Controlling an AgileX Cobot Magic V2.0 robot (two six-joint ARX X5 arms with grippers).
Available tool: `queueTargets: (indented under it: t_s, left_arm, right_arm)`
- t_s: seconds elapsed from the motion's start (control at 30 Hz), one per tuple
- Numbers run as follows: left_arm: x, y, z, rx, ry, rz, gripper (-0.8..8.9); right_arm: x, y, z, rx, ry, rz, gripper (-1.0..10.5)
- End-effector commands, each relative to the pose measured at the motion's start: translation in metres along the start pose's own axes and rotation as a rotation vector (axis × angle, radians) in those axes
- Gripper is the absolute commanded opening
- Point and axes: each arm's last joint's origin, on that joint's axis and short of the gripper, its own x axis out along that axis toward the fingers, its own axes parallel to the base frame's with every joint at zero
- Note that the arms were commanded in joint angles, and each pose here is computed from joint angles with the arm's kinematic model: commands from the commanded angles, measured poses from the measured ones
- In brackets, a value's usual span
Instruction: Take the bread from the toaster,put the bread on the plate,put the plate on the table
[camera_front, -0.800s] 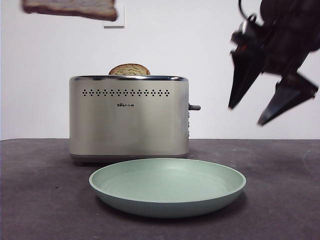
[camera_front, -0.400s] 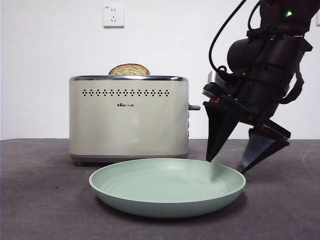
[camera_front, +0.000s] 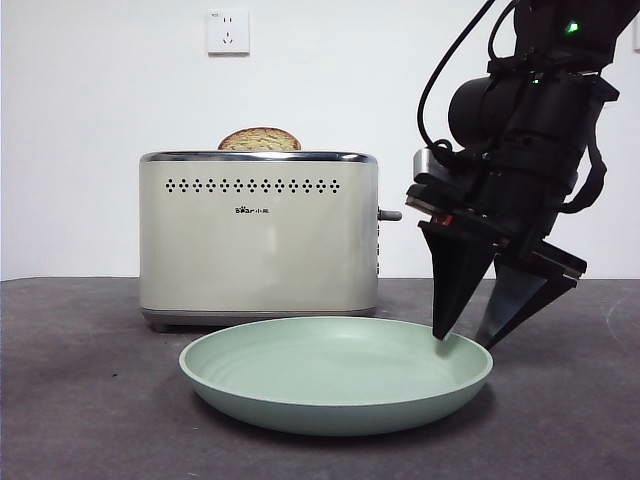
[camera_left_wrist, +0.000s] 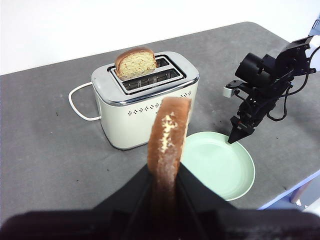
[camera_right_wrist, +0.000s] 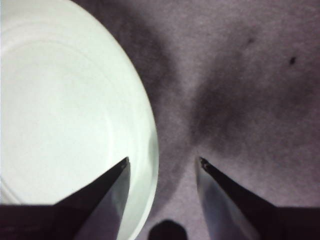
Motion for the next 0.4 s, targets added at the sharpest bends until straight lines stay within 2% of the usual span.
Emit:
queueTargets:
  t_s: [0.03,0.17,0.3,0.4]
  left_arm:
    - [-0.0014,0.0010,-0.0063,-0.007,0.043,0.005,-0.08]
    - [-0.0019,0.0009,-0.0067,-0.007,0.045,-0.001,-0.08]
    - [-0.0018,0.0009,-0.0066,-0.007,0.045,-0.003,-0.08]
    - [-0.0017,0.0008,-0.0063,-0.007,0.041,-0.003,-0.08]
  right_arm:
    - [0.0139,-0.0020,-0.0022,0.006,0.047,0.011,2.2]
    - [0.0156,-0.0024,-0.0022,0.007,0.051,0.011,2.0]
    - [0.0156,-0.0024,-0.0025,0.004,0.054,0.010,-0.2]
    - [0.0154,-0.0024,-0.0026,0.010,0.055,0.011,-0.1]
